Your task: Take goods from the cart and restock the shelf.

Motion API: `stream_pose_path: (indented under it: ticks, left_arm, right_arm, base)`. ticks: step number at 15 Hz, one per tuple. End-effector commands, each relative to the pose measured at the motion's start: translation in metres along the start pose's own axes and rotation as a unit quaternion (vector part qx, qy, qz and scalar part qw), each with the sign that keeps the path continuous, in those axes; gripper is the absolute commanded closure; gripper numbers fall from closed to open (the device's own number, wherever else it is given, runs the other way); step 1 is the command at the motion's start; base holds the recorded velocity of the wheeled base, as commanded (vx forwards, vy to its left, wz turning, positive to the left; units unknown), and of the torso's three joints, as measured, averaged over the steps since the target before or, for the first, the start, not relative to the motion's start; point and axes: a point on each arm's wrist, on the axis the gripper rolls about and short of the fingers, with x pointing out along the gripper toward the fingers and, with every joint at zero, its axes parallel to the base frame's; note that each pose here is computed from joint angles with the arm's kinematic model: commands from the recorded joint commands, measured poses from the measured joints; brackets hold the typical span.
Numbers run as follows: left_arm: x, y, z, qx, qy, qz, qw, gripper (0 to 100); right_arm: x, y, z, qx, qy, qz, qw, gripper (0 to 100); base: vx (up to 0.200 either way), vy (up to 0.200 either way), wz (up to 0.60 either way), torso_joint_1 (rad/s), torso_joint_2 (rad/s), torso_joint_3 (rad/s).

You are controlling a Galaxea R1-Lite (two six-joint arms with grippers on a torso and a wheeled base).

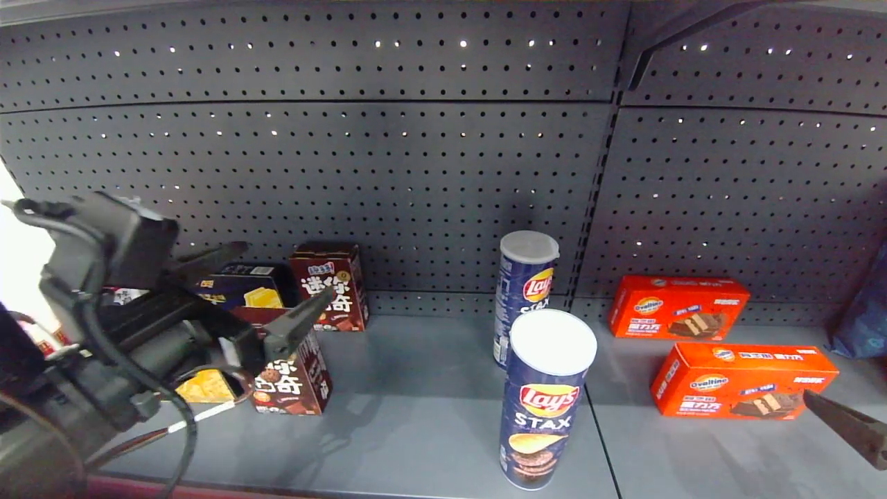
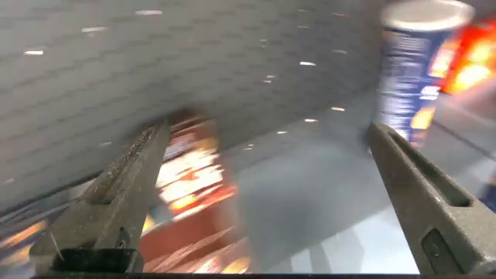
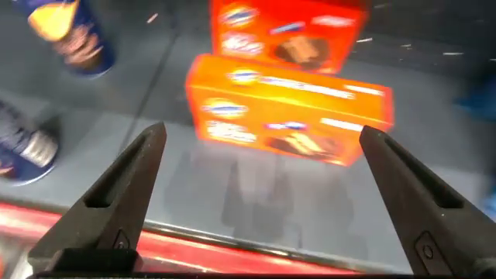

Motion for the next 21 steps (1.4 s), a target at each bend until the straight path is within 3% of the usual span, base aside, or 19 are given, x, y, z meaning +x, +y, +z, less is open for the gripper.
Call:
stream_pose_path:
  ticks: [1, 4, 6, 7, 8, 9, 11, 12, 14, 16, 21]
  left_arm:
    - [-0.080, 0.019, -0.015, 0.001, -0.019, 0.073, 0.9972, 0]
    - [-0.150, 0.008, -0.056, 0.003, -0.005, 0.135, 0.9909, 0]
    - [-0.166, 0.004, -0.064, 0.003, 0.002, 0.149, 0.9888, 0]
    - [-0.200, -0.008, -0.084, 0.002, 0.025, 0.154, 0.9878, 0]
    - [-0.207, -0.011, -0.090, 0.001, 0.035, 0.151, 0.9879, 0]
    - [-0.216, -0.015, -0.098, -0.003, 0.052, 0.150, 0.9874, 0]
    - [-0.215, -0.014, -0.095, -0.005, 0.038, 0.148, 0.9883, 0]
    - [-0.209, -0.017, -0.117, -0.007, 0.064, 0.127, 0.9898, 0]
    - [-0.208, -0.017, -0.114, -0.010, 0.044, 0.123, 0.9914, 0]
    - [-0.208, -0.018, -0.114, -0.036, 0.038, 0.104, 0.9932, 0]
    - [-0.208, -0.018, -0.114, -0.033, 0.037, 0.093, 0.9945, 0]
  right_arm:
    - [-0.028, -0.009, -0.010, 0.015, -0.053, -0.055, 0.997, 0]
    - [-0.046, -0.011, -0.035, 0.023, -0.073, -0.115, 0.990, 0]
    - [-0.053, -0.011, -0.045, 0.026, -0.075, -0.134, 0.988, 0]
    - [-0.067, -0.008, -0.068, 0.027, -0.068, -0.138, 0.988, 0]
    - [-0.068, -0.007, -0.076, 0.025, -0.067, -0.123, 0.990, 0]
    - [-0.073, -0.004, -0.096, 0.017, -0.085, -0.069, 0.994, 0]
    - [-0.075, -0.002, -0.111, 0.006, -0.095, -0.050, 0.994, 0]
    - [-0.074, 0.000, -0.124, -0.003, -0.098, -0.025, 0.995, 0]
    - [-0.074, 0.000, -0.124, -0.003, -0.097, -0.020, 0.995, 0]
    - [-0.074, 0.001, -0.124, -0.001, -0.097, -0.008, 0.995, 0]
    - [-0.074, 0.001, -0.124, -0.005, -0.097, -0.007, 0.995, 0]
  base:
    - [0.000, 0.000, 0.00, 0.000, 0.00, 0.000]
    - [0.000, 0.000, 0.00, 0.000, 0.00, 0.000]
    - [0.000, 0.000, 0.00, 0.000, 0.00, 0.000]
    - [0.000, 0.000, 0.00, 0.000, 0.00, 0.000]
    - [0.000, 0.000, 0.00, 0.000, 0.00, 0.000]
    - [0.000, 0.000, 0.00, 0.000, 0.00, 0.000]
    - [0.000, 0.000, 0.00, 0.000, 0.00, 0.000]
    - [0.000, 0.000, 0.00, 0.000, 0.00, 0.000]
    - [0.000, 0.000, 0.00, 0.000, 0.00, 0.000]
    - [0.000, 0.000, 0.00, 0.000, 0.00, 0.000]
    - [-0.120, 0.000, 0.00, 0.007, 0.00, 0.002]
